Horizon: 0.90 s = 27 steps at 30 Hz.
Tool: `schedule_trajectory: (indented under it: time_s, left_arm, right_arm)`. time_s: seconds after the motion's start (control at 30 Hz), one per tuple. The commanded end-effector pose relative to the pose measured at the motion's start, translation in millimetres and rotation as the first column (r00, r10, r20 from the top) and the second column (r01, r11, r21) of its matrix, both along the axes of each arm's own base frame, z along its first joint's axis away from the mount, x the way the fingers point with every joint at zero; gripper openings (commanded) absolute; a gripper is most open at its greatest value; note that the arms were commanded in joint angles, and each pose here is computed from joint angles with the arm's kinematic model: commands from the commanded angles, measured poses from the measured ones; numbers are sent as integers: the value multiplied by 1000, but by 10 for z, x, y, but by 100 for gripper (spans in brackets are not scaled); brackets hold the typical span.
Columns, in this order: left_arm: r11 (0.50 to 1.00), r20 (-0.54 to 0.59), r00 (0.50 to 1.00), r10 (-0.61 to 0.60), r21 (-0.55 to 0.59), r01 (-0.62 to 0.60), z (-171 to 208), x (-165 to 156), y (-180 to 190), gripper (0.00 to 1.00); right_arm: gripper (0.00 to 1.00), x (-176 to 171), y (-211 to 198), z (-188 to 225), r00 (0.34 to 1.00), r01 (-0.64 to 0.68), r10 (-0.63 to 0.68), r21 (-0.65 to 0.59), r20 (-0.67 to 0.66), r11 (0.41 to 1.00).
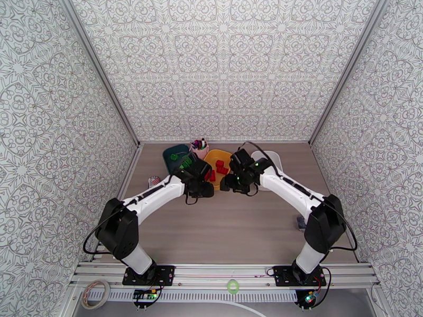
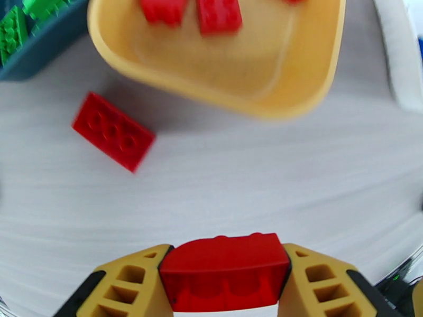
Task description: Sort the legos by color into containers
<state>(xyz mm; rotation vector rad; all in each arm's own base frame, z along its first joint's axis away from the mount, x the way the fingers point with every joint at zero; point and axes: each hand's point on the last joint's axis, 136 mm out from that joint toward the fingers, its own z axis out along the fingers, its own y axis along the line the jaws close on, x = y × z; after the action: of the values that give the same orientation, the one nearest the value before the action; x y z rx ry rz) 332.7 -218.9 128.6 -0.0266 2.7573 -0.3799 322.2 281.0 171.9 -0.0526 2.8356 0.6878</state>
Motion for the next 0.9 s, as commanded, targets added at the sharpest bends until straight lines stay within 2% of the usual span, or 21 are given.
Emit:
schedule_trajectory:
  time_s: [0.0,0.33,0.47,0.6,0.73,0.87]
  left_arm:
    - [997,43,999,14,-74,-11,308,167,14,31]
    - [992,73,997,31,-126,-22,418,758,-24,34]
    - [993,68,998,7,-120,1,351,962,-155,44]
    - [995,54,999,-5,-99,10,264,1082,-232,62]
    - [996,76,997,-5,-83,12,348,1100,-264,78]
    - [998,104,995,-4,-67,11,460,1037,-248,83]
  right_arm:
    - [62,162,-110,125,1000,15,-14,-26,27,1000]
    - [62,386,-357,244,997,64,-63,-29,39,998]
    - [62,385,-396,242,997,74,-73,-30,35,997]
    - [62,354,-417,241,997,77,-76,-32,30,997]
    - [62,301,-463,254,996,81,-80,-37,34,996]
    - [62,233,-505,239,997,78,-77,-43,33,996]
